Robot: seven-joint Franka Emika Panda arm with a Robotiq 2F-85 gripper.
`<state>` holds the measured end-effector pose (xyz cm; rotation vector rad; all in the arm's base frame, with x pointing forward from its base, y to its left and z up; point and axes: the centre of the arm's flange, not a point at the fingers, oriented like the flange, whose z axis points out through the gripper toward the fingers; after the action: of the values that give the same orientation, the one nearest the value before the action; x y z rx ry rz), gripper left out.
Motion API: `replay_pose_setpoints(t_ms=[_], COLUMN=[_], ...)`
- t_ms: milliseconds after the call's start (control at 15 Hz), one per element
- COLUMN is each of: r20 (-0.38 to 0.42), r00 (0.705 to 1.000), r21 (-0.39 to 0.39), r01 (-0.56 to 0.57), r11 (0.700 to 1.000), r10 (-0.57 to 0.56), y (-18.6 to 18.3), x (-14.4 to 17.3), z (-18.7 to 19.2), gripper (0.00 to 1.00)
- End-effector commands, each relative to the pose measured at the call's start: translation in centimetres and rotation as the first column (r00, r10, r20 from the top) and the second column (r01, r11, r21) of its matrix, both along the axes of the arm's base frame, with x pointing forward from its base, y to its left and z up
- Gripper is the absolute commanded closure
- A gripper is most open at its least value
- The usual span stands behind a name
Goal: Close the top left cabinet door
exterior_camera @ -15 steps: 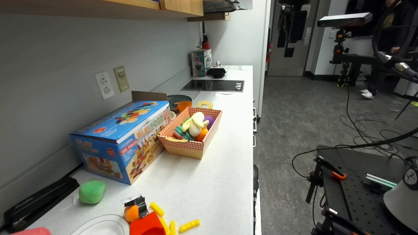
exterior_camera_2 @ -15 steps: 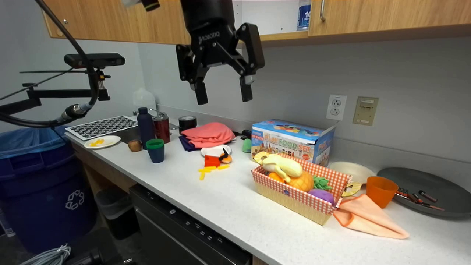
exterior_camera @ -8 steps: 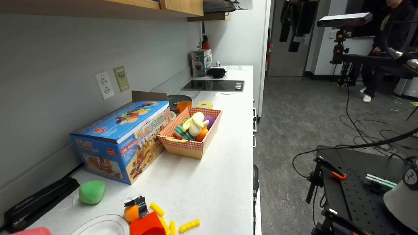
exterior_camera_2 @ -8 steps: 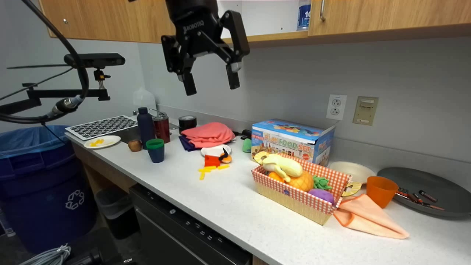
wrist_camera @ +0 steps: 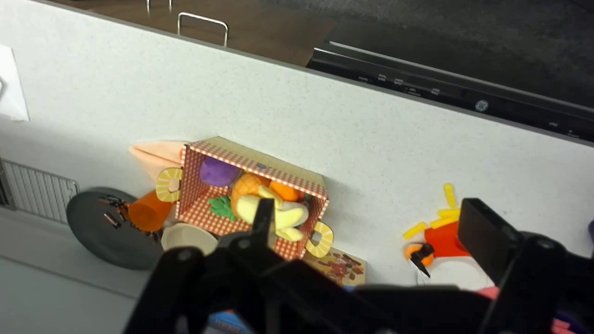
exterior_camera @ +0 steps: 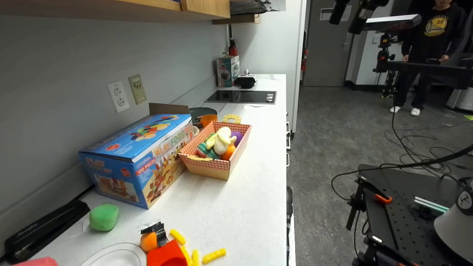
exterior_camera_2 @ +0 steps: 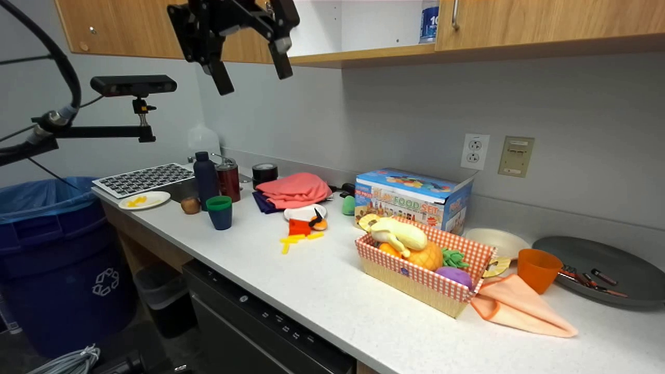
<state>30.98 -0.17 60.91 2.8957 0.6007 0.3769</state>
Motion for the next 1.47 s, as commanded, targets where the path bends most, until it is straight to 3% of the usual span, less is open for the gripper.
replay_pose_setpoints(t_ms=[0, 400, 467, 1000, 1400], r20=[0.078, 0.160, 0.118, 0.112, 0.202], r00=[0.993, 0.970, 0.983, 0.983, 0.951], r21=[0.057, 0.132, 0.097, 0.098, 0.166], r01=[-0.094, -0.205, -0.156, -0.157, -0.269], r11=[0.994, 0.970, 0.983, 0.983, 0.949], r10=[0.090, 0.183, 0.144, 0.146, 0.235], y=[1.6, 3.6, 3.5, 3.6, 4.4], x=[-3.3, -5.1, -3.6, -3.4, -3.1], z=[1.8, 3.0, 3.3, 3.1, 3.3], gripper=[0.00, 0.00, 0.00, 0.00, 0.00])
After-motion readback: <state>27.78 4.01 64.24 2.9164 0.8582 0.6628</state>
